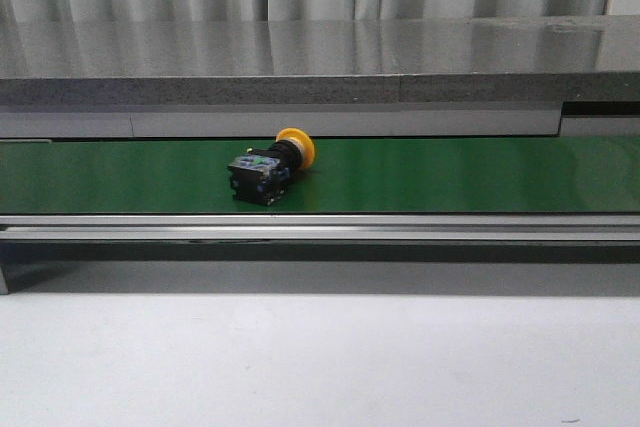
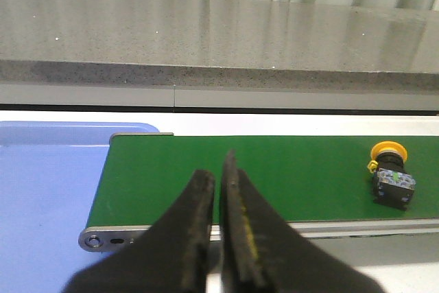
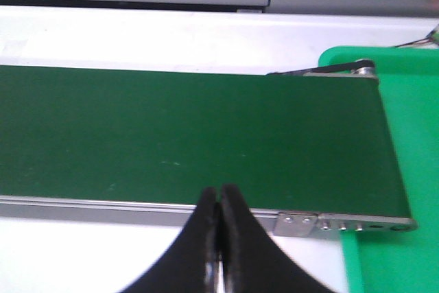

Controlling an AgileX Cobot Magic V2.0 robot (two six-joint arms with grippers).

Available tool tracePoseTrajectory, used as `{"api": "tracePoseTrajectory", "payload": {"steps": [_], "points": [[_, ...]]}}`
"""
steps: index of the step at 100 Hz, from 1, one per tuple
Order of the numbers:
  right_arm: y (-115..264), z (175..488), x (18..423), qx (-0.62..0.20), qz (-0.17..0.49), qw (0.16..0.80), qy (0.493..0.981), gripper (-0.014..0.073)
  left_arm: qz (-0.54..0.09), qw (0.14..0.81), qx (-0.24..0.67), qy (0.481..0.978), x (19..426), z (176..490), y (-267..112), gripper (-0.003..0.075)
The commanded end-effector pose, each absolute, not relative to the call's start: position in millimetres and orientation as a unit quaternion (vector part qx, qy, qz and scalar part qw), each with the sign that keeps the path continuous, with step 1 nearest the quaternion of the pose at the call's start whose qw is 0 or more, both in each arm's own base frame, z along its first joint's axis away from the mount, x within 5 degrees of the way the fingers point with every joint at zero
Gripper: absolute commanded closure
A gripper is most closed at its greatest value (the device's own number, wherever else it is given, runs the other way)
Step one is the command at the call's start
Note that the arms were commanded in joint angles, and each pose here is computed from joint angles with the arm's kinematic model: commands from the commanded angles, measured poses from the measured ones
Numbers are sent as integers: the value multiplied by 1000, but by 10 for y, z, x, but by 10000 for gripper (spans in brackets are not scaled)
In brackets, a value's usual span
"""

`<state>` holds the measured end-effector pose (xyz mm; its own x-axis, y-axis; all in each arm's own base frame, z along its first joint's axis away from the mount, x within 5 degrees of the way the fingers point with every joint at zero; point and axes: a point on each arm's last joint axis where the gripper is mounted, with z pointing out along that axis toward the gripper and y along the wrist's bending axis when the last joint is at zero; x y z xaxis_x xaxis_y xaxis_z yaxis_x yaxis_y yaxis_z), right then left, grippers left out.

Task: Move button from left to right

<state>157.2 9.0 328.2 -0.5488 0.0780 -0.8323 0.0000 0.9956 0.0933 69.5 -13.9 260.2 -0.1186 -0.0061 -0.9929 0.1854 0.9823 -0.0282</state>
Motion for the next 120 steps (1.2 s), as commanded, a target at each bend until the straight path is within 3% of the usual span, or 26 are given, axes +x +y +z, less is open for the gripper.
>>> {"api": "tracePoseTrajectory", "payload": {"steps": [1, 20, 30, 37, 52, 61, 88, 120], "points": [[135, 3398, 1748, 39, 74, 495, 865, 663, -78, 696, 56, 711, 702, 2762, -138, 715], [171, 3225, 1953, 56, 93, 452, 885, 657, -78, 695, 56, 713, 702, 2758, -138, 715], [174, 3170, 2001, 57, 92, 438, 892, 587, -78, 695, 56, 713, 702, 2758, -138, 715], [175, 3153, 2018, 58, 92, 434, 894, 478, -78, 695, 56, 713, 702, 2758, -138, 715], [175, 3151, 2021, 58, 91, 434, 894, 137, -78, 695, 56, 713, 702, 2758, -138, 715], [174, 3161, 2029, 58, 92, 441, 891, 23, -78, 695, 56, 713, 702, 2758, -138, 715], [227, 3197, 2060, 89, 138, 448, 879, 14, -78, 695, 56, 713, 702, 2758, -138, 715], [473, 3305, 2461, 39, 146, 416, 897, 14, -78, 695, 56, 713, 702, 2758, -138, 715]]}}
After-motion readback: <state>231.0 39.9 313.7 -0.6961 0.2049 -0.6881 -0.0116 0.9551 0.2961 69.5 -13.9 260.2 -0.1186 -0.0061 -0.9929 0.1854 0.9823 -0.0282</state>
